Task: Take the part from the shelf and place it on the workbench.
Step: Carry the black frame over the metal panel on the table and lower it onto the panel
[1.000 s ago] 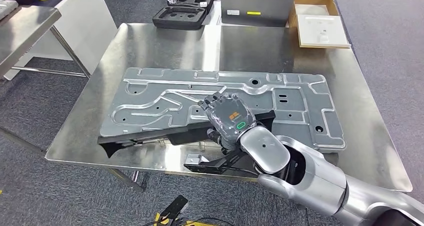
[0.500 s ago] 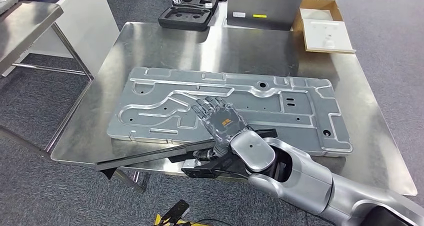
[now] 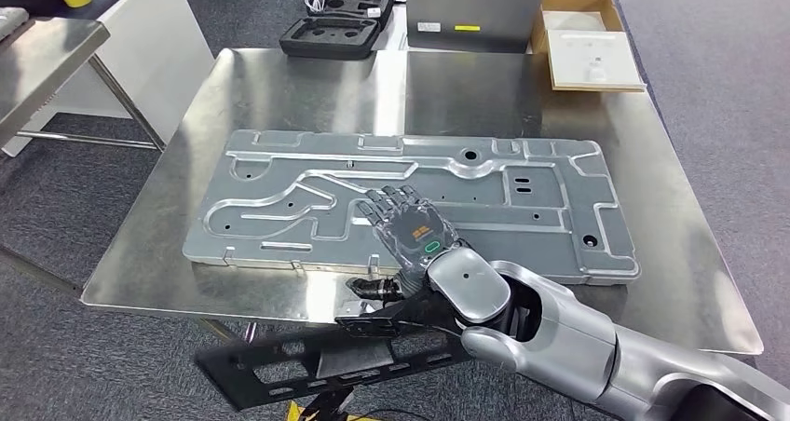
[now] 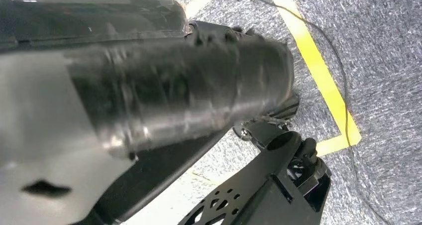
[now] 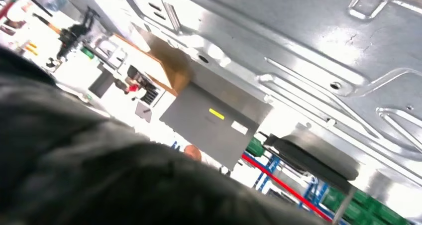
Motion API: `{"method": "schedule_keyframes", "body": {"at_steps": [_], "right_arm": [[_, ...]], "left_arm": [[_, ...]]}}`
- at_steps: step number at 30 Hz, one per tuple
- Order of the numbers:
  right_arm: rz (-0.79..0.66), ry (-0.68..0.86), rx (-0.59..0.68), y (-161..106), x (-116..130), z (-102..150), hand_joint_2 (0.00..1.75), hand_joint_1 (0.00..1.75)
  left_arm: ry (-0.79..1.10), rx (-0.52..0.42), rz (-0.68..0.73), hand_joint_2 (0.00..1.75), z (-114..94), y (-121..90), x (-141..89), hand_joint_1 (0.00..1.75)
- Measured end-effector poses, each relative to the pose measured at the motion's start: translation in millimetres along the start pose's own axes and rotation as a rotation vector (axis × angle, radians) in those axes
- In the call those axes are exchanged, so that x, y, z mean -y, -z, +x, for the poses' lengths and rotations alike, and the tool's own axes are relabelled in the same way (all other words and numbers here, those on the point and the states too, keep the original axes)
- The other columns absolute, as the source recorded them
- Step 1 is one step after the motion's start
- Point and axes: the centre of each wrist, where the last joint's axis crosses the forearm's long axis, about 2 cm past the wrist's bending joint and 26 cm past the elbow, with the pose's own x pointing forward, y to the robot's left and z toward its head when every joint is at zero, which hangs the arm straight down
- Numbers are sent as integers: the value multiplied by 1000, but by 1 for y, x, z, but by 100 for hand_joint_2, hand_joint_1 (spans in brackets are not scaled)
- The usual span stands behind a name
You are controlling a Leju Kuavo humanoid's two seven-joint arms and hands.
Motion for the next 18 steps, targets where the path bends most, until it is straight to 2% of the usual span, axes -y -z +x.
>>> {"method": "schedule_keyframes", "body": {"at_steps": [4,7,14,16,18], "right_arm": [[-15,69,-28,-7,-3,-5,0,0],[-12,86,-74,-18,-7,-22,0,0],[-24,55,-276,-57,-18,-111,0,0],[-71,70,-333,-73,-17,-135,0,0],[-140,103,-365,-89,-17,-149,0,0]], "left_arm": [[-10,-2,14,0,-3,-1,0,0],[-18,6,19,0,-6,-2,0,0],[-25,-5,36,0,-14,-2,-7,0],[-29,-9,44,0,-16,-2,-9,0],[-30,-12,55,0,-19,-3,-10,0]]}}
